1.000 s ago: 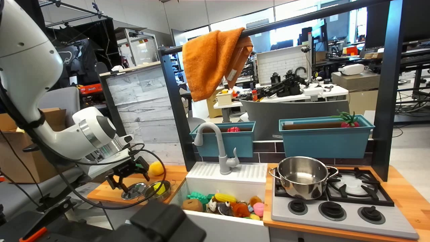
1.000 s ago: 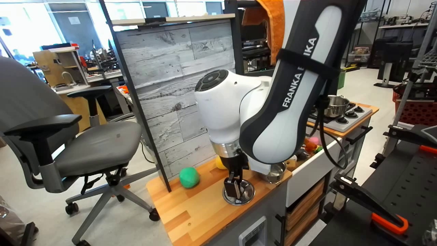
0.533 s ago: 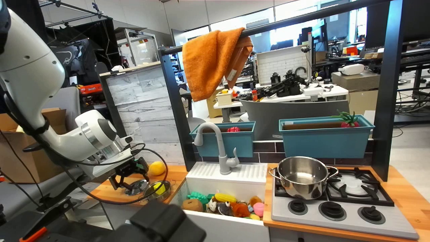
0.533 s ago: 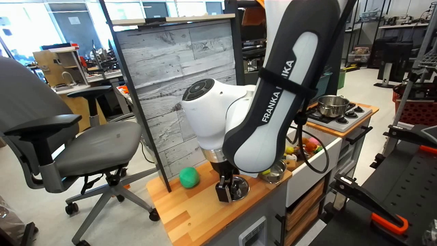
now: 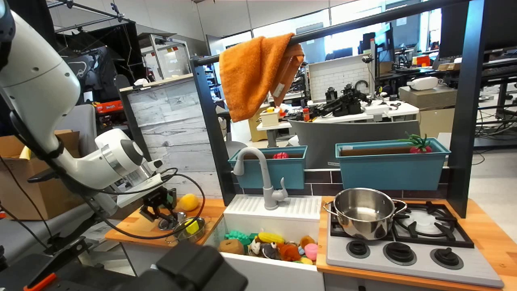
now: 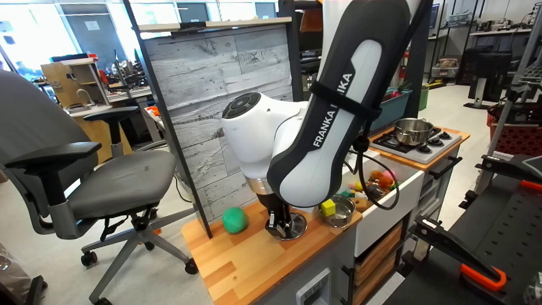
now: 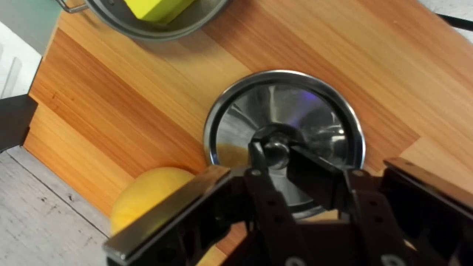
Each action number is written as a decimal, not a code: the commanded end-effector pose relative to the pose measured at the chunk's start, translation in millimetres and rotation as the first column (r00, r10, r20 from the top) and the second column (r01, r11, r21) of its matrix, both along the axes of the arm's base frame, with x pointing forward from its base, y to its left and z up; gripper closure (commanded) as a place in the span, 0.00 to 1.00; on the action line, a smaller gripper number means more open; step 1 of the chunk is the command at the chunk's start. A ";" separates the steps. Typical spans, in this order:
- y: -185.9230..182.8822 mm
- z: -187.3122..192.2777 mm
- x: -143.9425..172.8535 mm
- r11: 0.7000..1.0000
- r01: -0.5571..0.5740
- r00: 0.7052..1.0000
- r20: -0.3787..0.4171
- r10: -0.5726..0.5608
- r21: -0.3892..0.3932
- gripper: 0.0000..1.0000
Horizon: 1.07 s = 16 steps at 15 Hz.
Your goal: Cover the silver pot
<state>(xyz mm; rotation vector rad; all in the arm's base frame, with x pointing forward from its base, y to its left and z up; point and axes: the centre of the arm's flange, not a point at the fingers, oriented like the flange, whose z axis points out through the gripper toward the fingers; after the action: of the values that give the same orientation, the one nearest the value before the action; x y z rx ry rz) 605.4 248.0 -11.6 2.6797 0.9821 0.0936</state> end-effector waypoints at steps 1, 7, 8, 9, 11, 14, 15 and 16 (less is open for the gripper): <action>-5.8 -3.7 3.8 1.000 0.010 1.000 -0.004 -0.010 -0.003 0.95; -21.9 25.5 -7.2 0.998 0.054 0.999 0.006 -0.054 0.034 0.94; -24.1 33.6 -14.0 0.997 0.064 0.998 0.003 -0.064 0.031 0.94; -25.2 42.3 -22.4 0.997 0.074 0.997 0.006 -0.074 0.032 0.94; -25.8 62.2 -41.3 0.995 0.093 0.996 0.001 -0.093 0.027 0.94; -31.2 92.6 -75.2 0.991 0.128 0.992 -0.011 -0.127 0.031 0.94; -34.0 102.5 -83.4 0.989 0.142 0.990 -0.013 -0.142 0.034 0.94; -40.9 112.9 -89.1 0.986 0.163 0.987 -0.015 -0.163 0.034 0.94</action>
<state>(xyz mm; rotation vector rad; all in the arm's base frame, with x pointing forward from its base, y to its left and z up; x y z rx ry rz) 558.2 226.3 54.5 2.7539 0.8342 0.0596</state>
